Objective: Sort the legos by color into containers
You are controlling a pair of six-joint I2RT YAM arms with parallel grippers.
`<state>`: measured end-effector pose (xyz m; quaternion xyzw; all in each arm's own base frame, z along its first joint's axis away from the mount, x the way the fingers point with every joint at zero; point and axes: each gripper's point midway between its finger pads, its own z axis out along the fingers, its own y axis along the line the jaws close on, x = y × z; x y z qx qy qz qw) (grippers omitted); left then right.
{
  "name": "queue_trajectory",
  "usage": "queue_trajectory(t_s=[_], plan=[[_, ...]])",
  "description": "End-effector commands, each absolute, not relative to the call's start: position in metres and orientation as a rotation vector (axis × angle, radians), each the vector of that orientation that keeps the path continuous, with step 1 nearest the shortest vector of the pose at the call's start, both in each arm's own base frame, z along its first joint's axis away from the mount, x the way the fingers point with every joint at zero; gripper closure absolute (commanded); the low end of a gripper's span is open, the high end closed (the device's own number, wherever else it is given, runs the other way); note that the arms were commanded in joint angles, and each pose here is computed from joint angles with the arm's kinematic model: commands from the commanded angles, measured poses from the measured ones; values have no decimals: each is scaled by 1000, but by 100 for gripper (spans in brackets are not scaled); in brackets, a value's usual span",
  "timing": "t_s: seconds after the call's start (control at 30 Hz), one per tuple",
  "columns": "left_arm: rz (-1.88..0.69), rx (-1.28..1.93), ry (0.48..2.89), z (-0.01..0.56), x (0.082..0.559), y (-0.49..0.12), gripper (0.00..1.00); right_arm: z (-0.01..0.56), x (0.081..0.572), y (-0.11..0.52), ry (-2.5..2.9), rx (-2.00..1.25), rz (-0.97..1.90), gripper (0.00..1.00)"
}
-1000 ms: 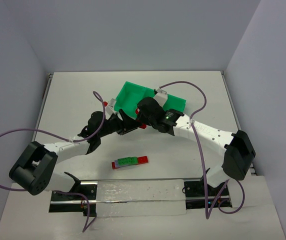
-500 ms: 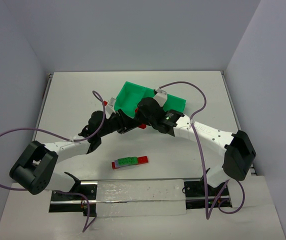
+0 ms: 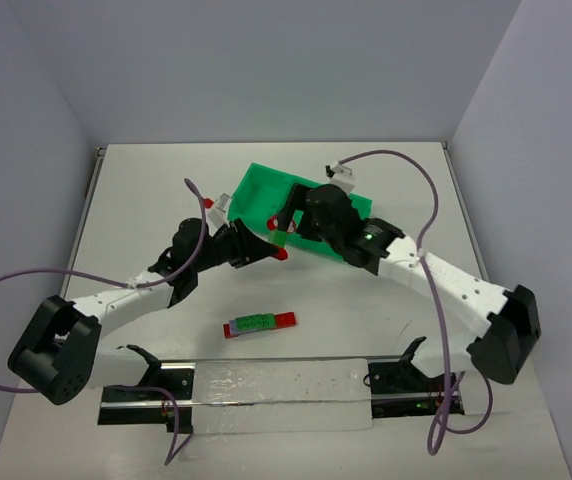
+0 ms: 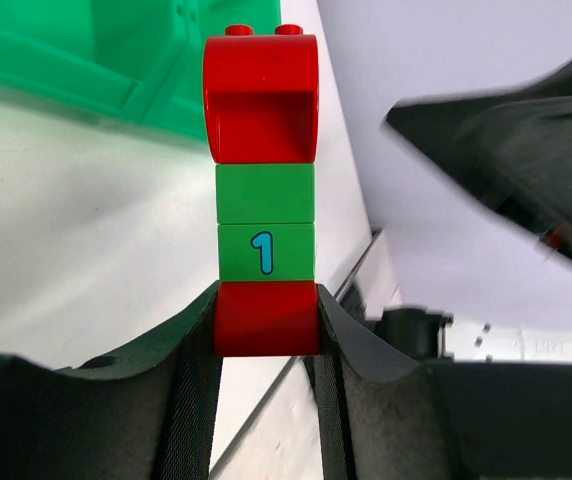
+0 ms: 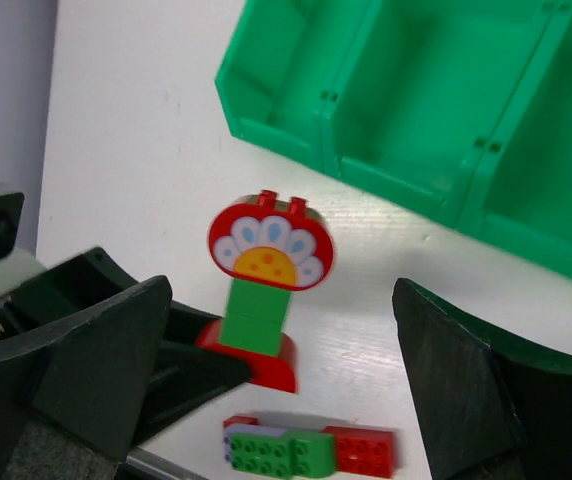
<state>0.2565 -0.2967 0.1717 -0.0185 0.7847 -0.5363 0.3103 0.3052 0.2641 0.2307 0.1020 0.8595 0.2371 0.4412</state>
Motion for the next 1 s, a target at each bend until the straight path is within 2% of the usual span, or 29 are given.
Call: queue_trajectory(t_s=[0.0,0.17,0.4,0.57,0.87,0.97], plan=[[-1422,217,2005,210,254,-294,100,282,298,248,1954,-57,701,1],[-1500,438,2007,222,245,-293,100,298,279,247,1799,-397,839,0],[-1613,686,1958,239,224,-300,100,292,261,262,1791,-639,993,0],[-1610,746,1936,246,217,-297,100,305,264,257,1709,-641,1134,0],[-1619,794,1911,249,211,-296,100,291,272,253,1727,-678,1249,0],[-1616,803,1898,251,210,-295,100,282,257,259,1721,-766,1376,0]])
